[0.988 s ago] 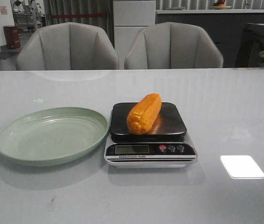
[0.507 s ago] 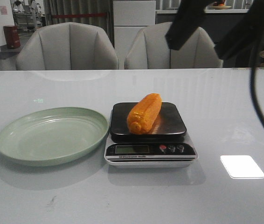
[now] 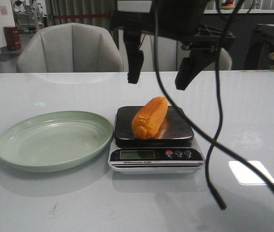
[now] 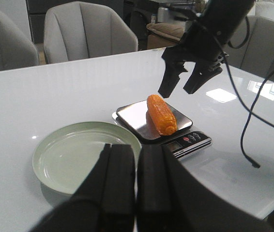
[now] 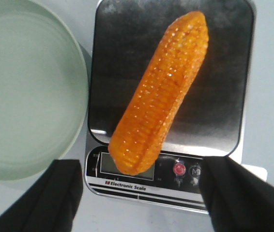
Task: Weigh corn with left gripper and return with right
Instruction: 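Move the right gripper over the corn on the scale, then grasp the corn with the right gripper and lift it, then lower the corn onto the green plate and open the right gripper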
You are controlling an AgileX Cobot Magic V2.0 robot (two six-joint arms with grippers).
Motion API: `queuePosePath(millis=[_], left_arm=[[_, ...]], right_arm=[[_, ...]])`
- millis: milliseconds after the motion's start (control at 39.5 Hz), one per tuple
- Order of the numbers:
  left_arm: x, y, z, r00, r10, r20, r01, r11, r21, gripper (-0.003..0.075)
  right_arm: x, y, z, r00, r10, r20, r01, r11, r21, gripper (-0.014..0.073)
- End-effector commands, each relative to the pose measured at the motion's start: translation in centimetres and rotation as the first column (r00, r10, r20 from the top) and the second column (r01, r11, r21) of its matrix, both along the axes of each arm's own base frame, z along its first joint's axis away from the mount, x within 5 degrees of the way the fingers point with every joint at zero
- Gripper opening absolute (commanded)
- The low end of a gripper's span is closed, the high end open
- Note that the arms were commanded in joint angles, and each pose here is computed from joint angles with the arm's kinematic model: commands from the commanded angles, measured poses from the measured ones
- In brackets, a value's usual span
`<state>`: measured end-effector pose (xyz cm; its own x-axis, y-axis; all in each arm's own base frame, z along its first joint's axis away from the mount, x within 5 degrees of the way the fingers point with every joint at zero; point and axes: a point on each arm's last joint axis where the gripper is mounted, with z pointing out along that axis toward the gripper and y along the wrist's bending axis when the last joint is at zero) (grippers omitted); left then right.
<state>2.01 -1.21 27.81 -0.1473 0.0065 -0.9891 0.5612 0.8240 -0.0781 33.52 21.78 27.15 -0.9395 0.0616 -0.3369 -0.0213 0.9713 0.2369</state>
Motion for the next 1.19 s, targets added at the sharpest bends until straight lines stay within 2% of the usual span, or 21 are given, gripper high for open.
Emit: queuePosePath(millis=[0, 228, 329, 405, 507, 557, 659, 887, 1039, 1165], left_arm=[[-0.2, 0.1, 1.4, 0.997, 0.001, 0.083, 0.004, 0.998, -0.058, 0.0125], [-0.2, 0.1, 1.4, 0.997, 0.001, 0.083, 0.004, 0.998, -0.058, 0.0125], [-0.2, 0.1, 1.4, 0.997, 0.001, 0.083, 0.004, 0.998, -0.058, 0.0125], [-0.2, 0.1, 1.4, 0.997, 0.001, 0.083, 0.004, 0.998, -0.058, 0.0125], [-0.2, 0.1, 1.4, 0.997, 0.001, 0.083, 0.004, 0.998, -0.058, 0.0125], [-0.2, 0.1, 1.4, 0.997, 0.001, 0.083, 0.004, 0.998, -0.058, 0.0125], [-0.2, 0.1, 1.4, 0.997, 0.001, 0.083, 0.004, 0.998, -0.058, 0.0125], [-0.2, 0.1, 1.4, 0.997, 0.001, 0.083, 0.004, 0.998, -0.058, 0.0125], [-0.2, 0.1, 1.4, 0.997, 0.001, 0.083, 0.004, 0.998, -0.058, 0.0125], [-0.2, 0.1, 1.4, 0.997, 0.001, 0.083, 0.004, 0.998, -0.058, 0.0125]], right_arm=[[0.8, 0.4, 1.3, 0.998, -0.051, 0.022, 0.050, 0.999, 0.020, 0.0597], [1.9, 1.6, -1.2, 0.992, -0.114, -0.057, 0.114, 0.993, -0.004, 0.0597], [2.3, 1.9, -2.4, 0.990, -0.122, -0.076, 0.122, 0.992, -0.017, 0.0557], [2.6, 2.1, -2.9, 0.989, -0.123, -0.082, 0.121, 0.992, -0.023, 0.0481], [3.0, 2.1, -2.8, 0.989, -0.125, -0.073, 0.124, 0.992, -0.017, 0.0335], [3.2, 2.0, -2.4, 0.991, -0.124, -0.059, 0.123, 0.992, -0.011, 0.0252], [3.5, 2.5, -0.8, 0.997, -0.081, -0.013, 0.081, 0.997, 0.008, 0.0169], [1.6, 7.5, 2.5, 0.990, 0.068, 0.126, -0.080, 0.992, 0.095, 0.0167], [0.1, 11.3, 1.7, 0.971, 0.139, 0.194, -0.169, 0.974, 0.148, 0.0167], [-0.6, 13.6, -0.3, 0.967, 0.174, 0.188, -0.204, 0.966, 0.158, 0.0170]])
